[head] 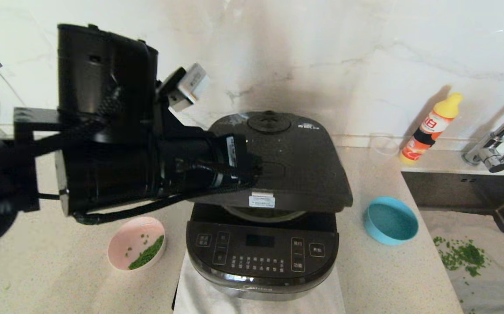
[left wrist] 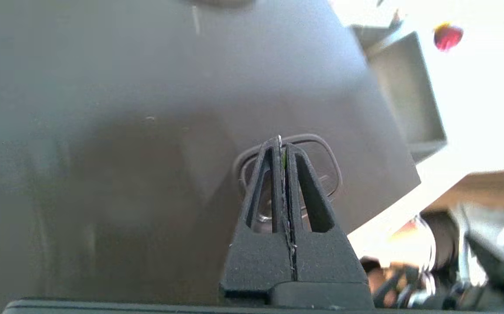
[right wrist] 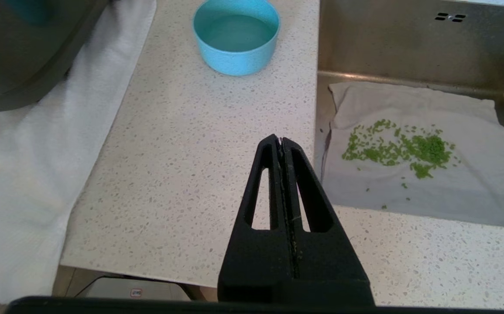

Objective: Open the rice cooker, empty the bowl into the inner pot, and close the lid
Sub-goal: Open the rice cooker

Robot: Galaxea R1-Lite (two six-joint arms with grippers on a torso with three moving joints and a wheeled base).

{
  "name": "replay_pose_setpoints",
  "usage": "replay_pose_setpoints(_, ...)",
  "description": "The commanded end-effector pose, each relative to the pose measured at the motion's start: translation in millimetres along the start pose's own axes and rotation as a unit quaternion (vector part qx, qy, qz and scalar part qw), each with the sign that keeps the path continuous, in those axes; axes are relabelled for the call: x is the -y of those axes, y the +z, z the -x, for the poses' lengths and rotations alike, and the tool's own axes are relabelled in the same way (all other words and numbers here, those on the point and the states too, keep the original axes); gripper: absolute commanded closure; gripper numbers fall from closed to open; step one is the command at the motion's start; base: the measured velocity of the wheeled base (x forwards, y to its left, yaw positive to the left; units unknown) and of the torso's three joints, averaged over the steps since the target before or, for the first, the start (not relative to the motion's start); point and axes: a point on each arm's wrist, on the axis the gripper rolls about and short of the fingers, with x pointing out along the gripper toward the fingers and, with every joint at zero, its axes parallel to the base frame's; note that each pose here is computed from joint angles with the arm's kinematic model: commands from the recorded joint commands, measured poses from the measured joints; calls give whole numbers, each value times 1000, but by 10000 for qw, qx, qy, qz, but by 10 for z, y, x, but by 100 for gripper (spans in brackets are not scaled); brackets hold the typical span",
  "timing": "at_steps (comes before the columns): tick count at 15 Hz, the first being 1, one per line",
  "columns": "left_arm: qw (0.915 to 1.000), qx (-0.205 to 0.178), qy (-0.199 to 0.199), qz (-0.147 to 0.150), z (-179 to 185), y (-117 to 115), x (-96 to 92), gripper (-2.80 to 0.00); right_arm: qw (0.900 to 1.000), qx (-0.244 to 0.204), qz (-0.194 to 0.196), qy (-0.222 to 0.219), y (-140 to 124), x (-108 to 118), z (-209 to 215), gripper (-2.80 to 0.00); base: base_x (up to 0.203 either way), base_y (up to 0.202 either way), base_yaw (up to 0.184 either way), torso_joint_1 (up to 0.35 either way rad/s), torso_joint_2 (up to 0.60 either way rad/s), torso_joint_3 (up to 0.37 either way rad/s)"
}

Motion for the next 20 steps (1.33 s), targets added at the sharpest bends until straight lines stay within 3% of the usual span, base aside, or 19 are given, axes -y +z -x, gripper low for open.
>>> replay_pose_setpoints(1,9980,621,-152,14,270,250,103,0,10000,-1,0,0,0,0,0,0,0,0,0,0,0,0)
replay_pose_setpoints(7,9824,1844,-298,52,752,697,248,0,10000,-1,0,0,0,0,0,0,0,0,0,0,0,0)
replay_pose_setpoints(10,9642,2642,-227,-10,1153,958,329,0,10000,-1,0,0,0,0,0,0,0,0,0,0,0,0)
replay_pose_setpoints(13,9463,3217,-249,-196,1729,1037,354,0,10000,-1,0,0,0,0,0,0,0,0,0,0,0,0)
replay_pose_setpoints(14,9467,3207,-222,-204,1920,991,335,0,10000,-1,0,0,0,0,0,0,0,0,0,0,0,0)
replay_pose_setpoints(17,9763,2164,-96,-7,2268,517,149,0,10000,-1,0,0,0,0,0,0,0,0,0,0,0,0)
replay_pose_setpoints(20,9913,1044,-731,338,2391,-45,-45,0,10000,-1,0,0,0,0,0,0,0,0,0,0,0,0)
